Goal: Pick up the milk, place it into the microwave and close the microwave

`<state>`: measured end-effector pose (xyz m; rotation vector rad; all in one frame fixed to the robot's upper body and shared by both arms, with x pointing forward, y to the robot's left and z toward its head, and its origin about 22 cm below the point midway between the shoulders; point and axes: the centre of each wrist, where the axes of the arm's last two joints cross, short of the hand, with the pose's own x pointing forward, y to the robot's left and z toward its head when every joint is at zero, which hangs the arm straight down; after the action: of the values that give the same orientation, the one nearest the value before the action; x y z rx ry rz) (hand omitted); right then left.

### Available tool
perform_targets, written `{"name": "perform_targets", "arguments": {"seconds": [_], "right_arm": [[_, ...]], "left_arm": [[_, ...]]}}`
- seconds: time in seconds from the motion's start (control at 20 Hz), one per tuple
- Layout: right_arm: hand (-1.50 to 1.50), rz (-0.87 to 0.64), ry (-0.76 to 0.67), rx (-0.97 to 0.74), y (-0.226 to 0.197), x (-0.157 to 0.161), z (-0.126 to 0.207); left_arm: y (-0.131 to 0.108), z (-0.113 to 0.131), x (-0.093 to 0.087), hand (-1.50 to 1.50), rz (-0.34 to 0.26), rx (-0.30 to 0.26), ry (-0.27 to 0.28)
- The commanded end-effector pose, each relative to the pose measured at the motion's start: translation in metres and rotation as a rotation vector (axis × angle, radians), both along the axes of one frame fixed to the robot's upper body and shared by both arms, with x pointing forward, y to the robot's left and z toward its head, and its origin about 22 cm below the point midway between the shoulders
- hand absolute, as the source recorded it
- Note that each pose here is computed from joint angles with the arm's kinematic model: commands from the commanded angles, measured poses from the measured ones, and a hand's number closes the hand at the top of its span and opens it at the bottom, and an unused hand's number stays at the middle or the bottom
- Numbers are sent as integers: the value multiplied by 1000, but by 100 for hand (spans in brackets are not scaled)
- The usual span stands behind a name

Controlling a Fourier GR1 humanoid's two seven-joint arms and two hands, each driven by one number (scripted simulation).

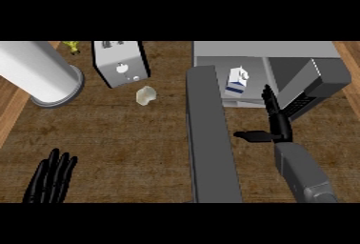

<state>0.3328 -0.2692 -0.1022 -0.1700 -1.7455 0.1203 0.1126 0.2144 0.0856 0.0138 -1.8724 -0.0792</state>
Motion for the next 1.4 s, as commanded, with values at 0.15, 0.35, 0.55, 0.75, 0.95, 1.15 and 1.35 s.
{"name": "perform_targets", "arguments": {"seconds": [0.15,0.35,0.55,0.75,0.95,1.15,1.35], "right_arm": [[-150,-9,34,92,-19,-37,-26],[-150,80,35,208,-21,-67,-47],[-150,99,38,210,-24,-105,-67],[-150,76,-4,250,-44,-137,-74],[-150,76,-28,284,-45,-150,-72],[-150,88,-14,262,-53,-157,-57],[-150,86,-21,253,-68,-179,-56]], "left_arm": [[-7,-14,11,-150,-123,-5,19],[-17,-17,5,-150,-280,-5,72],[-16,-3,17,150,-307,92,57],[-27,-27,38,150,-312,67,55],[-58,-22,59,150,-384,86,82],[-59,-39,70,150,-432,118,91],[-82,-32,91,150,-563,197,127]]}}
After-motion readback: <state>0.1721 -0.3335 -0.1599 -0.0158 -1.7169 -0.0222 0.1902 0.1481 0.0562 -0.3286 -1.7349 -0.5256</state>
